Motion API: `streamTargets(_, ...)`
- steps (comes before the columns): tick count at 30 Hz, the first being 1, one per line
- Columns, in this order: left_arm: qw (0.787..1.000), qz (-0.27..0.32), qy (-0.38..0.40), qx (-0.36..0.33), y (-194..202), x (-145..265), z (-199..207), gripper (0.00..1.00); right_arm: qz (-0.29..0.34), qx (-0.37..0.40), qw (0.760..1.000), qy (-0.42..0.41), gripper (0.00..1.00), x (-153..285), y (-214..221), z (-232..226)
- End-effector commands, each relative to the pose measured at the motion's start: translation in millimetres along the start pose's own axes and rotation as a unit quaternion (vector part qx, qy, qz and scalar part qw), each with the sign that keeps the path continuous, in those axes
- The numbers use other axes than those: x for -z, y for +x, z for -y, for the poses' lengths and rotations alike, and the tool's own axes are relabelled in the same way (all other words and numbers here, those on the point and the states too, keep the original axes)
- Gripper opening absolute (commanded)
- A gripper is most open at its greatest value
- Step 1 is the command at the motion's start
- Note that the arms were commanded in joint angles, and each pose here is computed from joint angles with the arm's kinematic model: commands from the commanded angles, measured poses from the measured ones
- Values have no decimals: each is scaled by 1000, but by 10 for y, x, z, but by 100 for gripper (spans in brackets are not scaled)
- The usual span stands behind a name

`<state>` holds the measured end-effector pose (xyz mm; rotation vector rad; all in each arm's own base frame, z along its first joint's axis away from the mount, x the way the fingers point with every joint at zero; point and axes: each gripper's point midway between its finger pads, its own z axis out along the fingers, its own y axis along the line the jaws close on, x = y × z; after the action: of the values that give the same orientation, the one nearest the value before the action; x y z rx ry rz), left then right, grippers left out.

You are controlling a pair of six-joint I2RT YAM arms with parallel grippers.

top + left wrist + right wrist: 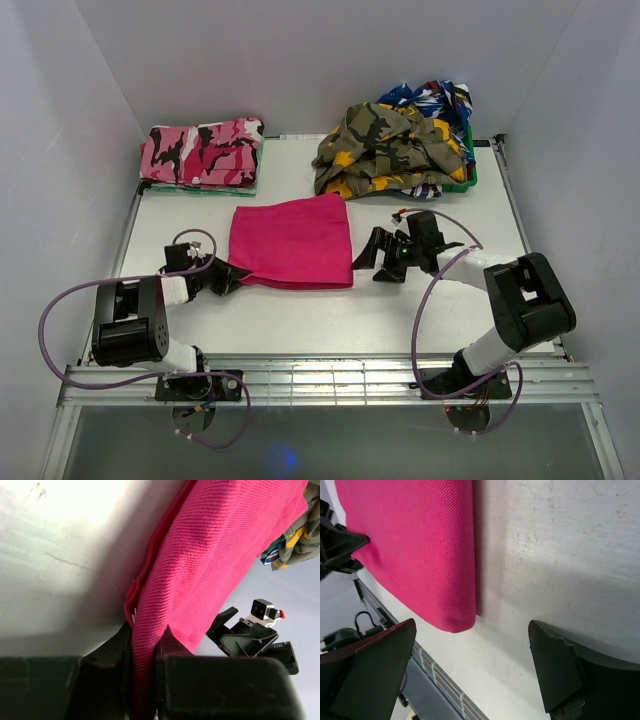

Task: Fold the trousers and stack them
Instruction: Neatly place the folded trousers to the corner

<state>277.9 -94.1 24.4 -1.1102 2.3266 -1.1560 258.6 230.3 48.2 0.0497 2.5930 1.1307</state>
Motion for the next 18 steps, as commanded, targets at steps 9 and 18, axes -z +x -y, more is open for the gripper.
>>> streamTargets(9, 997, 34, -39, 51, 48, -12, -255, 0, -32, -151, 986, -60, 93, -307, 211, -178)
streamTargets(18, 996, 37, -45, 64, 56, -7, -259, 0, -48, -160, 986, -21, 67, -510, 344, 14)
